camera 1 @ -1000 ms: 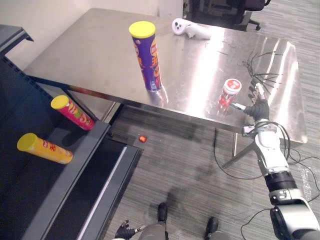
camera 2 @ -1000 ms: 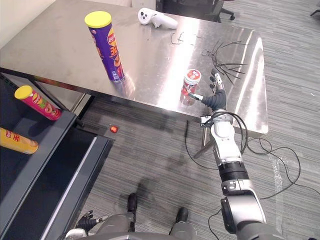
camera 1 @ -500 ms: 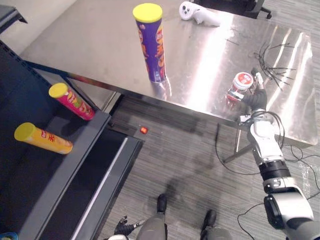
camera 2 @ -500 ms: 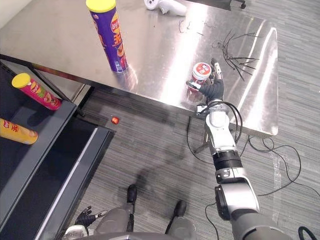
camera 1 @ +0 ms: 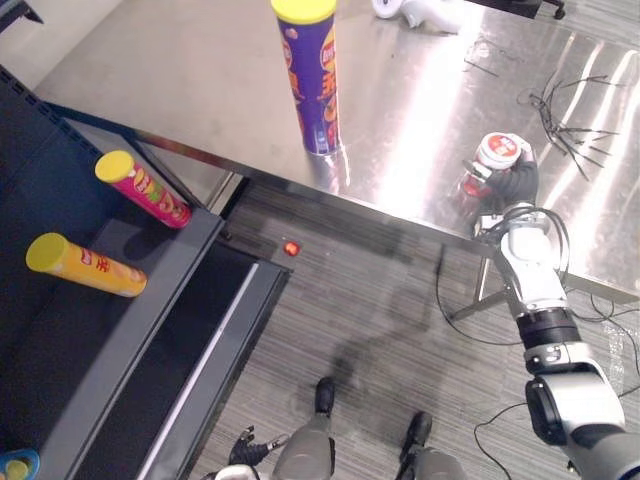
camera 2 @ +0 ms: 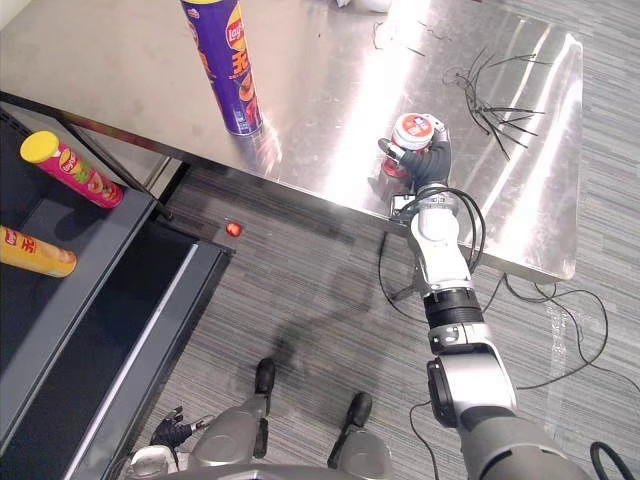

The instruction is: Put the gum and the chips on the shelf.

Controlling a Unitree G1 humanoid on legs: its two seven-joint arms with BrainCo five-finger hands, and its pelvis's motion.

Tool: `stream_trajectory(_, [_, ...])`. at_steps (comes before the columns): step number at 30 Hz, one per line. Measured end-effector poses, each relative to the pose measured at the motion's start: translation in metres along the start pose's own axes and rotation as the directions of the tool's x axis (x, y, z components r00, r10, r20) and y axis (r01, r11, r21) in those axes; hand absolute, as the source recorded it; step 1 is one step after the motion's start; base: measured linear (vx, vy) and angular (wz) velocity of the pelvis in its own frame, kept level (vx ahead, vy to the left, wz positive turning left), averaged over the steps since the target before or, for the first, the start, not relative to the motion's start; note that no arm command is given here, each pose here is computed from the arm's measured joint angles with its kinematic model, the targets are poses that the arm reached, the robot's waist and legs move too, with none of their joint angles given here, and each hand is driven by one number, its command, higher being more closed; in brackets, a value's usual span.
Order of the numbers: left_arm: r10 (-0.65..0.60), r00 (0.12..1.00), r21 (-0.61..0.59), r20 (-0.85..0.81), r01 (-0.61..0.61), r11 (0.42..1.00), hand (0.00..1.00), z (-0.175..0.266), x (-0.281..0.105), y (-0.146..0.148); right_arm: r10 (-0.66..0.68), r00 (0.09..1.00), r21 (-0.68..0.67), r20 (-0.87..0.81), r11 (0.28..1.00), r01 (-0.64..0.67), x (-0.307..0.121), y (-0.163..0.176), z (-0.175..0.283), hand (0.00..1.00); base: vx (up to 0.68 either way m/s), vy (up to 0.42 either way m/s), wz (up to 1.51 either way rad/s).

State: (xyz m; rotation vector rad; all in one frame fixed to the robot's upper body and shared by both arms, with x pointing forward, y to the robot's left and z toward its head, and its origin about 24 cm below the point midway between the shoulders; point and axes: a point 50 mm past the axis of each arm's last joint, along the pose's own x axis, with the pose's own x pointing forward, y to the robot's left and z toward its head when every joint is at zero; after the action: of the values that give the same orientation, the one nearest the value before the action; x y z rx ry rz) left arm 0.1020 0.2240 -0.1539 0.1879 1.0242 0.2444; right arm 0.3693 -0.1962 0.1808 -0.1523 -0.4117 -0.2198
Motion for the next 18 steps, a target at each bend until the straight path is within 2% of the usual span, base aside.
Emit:
stream_trajectory(7, [0.003, 1.000, 0.001, 0.008, -0.003, 1.000, 0.00, 0.002, 0.000, 0.001, 0.019, 0.999, 0.013, 0.045, 1.000, -0.019, -0.020, 0.001, 0.003, 1.00, 0.01, 0.001, 0.10])
stream_trajectory(14, [0.009, 1.000, -0.008, -0.020, -0.009, 1.000, 0.00, -0.006, -0.001, 0.008, 0.131, 0.977, 0.035, 0.167, 0.990, -0.139, -0.067, -0.005, 0.018, 1.00, 0.01, 0.009, -0.11])
stream_trajectory(18, [0.011, 0.999, 0.020, -0.048, -0.010, 1.000, 0.00, -0.014, -0.003, 0.011, 0.192, 0.973, 0.057, 0.128, 0.978, -0.201, -0.097, -0.010, 0.008, 1.00, -0.06, -0.009, -0.24])
